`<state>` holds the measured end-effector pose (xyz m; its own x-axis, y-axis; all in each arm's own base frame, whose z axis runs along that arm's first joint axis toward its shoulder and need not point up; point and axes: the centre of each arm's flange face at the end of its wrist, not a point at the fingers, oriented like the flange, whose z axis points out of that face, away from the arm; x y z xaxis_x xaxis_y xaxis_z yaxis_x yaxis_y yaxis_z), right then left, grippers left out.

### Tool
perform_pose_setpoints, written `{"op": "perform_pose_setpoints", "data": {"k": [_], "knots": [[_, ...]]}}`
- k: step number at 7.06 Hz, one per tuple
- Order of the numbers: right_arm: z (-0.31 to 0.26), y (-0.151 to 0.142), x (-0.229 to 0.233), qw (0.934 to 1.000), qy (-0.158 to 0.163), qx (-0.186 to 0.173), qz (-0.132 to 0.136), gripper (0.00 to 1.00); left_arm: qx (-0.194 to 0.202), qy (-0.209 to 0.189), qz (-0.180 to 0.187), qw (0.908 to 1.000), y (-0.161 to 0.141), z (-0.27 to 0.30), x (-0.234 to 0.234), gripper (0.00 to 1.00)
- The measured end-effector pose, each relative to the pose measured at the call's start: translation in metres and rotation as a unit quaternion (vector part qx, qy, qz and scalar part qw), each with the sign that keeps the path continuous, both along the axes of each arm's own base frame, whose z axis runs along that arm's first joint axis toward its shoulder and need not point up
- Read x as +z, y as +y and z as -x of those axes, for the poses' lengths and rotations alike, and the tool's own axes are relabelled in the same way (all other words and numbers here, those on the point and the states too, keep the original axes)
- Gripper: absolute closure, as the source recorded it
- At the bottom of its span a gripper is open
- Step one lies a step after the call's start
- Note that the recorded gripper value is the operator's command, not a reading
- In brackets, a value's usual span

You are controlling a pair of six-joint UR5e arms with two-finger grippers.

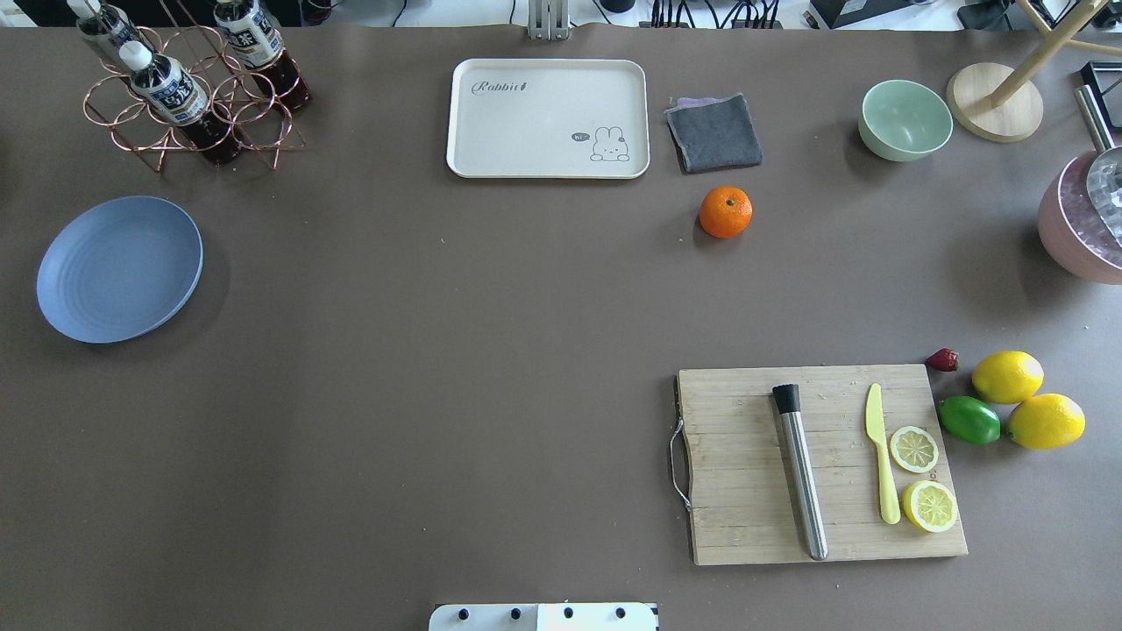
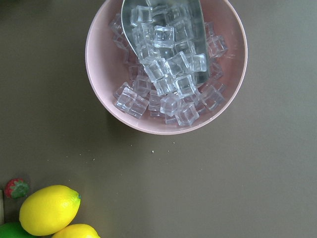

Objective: Pick orange to plate

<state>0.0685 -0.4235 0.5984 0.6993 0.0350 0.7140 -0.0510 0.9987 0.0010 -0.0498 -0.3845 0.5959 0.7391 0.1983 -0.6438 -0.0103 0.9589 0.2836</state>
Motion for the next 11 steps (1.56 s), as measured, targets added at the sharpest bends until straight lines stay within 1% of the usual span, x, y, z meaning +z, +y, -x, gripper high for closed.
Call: {"op": "perform_pose_setpoints", "data": {"k": [11], "knots": [[0.0000,0.0007,0.0003,1.0000,0.000,0.000,0.001,0.00,-0.001,-0.002,0.004,1.0000,-0.0041,-0.0003,0.0058,0.02]]}}
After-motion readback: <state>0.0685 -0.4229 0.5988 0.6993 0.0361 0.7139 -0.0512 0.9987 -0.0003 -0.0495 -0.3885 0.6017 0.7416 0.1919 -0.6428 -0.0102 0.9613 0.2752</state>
